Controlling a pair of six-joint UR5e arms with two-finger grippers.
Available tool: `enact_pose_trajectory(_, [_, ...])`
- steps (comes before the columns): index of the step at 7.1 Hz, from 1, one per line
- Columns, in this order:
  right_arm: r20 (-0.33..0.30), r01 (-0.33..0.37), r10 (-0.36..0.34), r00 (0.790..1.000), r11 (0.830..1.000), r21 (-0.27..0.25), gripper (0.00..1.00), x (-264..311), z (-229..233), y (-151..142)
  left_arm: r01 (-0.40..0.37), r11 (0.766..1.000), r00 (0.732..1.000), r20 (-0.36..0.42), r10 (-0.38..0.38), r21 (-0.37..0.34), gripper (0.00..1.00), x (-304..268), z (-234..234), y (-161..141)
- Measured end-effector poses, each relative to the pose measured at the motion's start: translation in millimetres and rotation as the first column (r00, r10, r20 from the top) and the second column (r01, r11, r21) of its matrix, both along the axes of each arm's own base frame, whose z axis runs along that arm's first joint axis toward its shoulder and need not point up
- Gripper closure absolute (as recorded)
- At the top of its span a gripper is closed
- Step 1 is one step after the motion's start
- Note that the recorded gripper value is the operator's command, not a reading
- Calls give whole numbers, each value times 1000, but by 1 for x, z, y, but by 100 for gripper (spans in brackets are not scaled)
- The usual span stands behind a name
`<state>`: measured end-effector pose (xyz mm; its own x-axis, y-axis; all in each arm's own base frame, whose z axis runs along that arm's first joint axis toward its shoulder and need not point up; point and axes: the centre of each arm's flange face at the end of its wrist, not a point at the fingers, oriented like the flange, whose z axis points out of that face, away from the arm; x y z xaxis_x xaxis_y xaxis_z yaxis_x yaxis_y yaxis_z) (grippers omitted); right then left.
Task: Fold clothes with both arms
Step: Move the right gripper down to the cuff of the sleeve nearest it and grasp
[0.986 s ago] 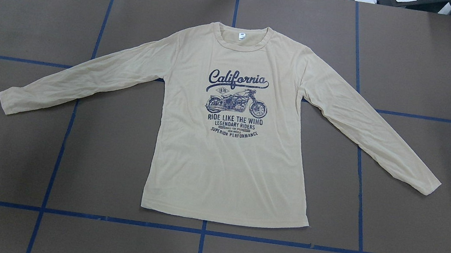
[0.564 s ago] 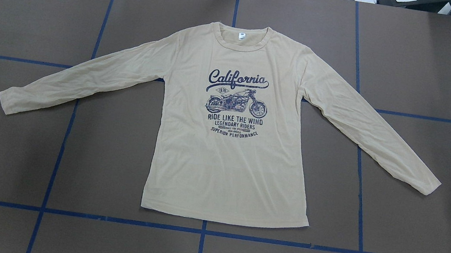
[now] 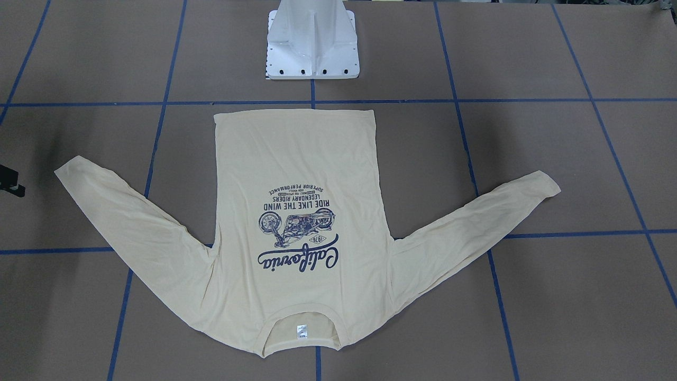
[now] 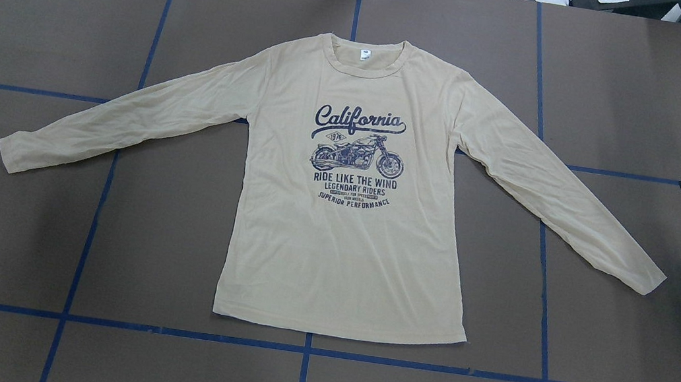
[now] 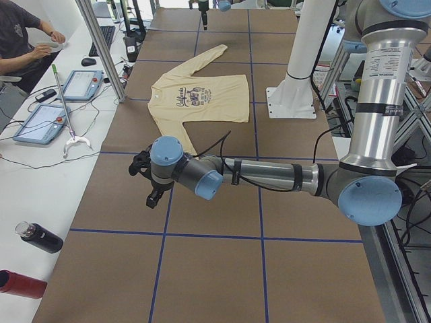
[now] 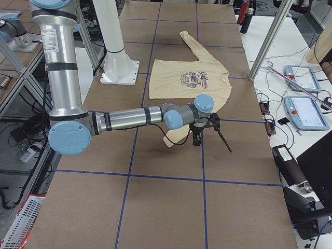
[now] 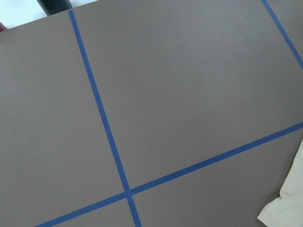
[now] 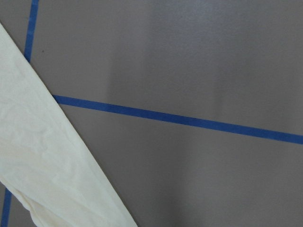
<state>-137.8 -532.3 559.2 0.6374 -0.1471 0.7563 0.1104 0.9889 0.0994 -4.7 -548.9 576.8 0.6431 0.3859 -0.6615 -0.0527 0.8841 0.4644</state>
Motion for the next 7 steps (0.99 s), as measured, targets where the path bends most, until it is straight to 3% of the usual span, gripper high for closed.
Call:
enact_pose_trajectory(3, [39, -131, 132, 990, 991, -37, 0, -61, 3, 40, -8, 1000, 1000, 0, 8, -2, 0, 4, 5, 3])
enact_pose_trajectory(4, [42, -161, 164, 986, 984, -77, 0, -74, 7, 58, -8, 1000, 1000, 0, 8, -1, 0, 5, 5, 3])
enact_pose_trajectory(5, [26, -178, 182, 983, 978, -109, 0, -77, 13, 80, -8, 1000, 1000, 0, 8, 1, 0, 5, 5, 3])
enact_pose_trajectory(7, [-31, -191, 188, 982, 974, -122, 0, -72, 31, 118, -7, 1000, 1000, -2, 7, 2, 0, 5, 3, 4])
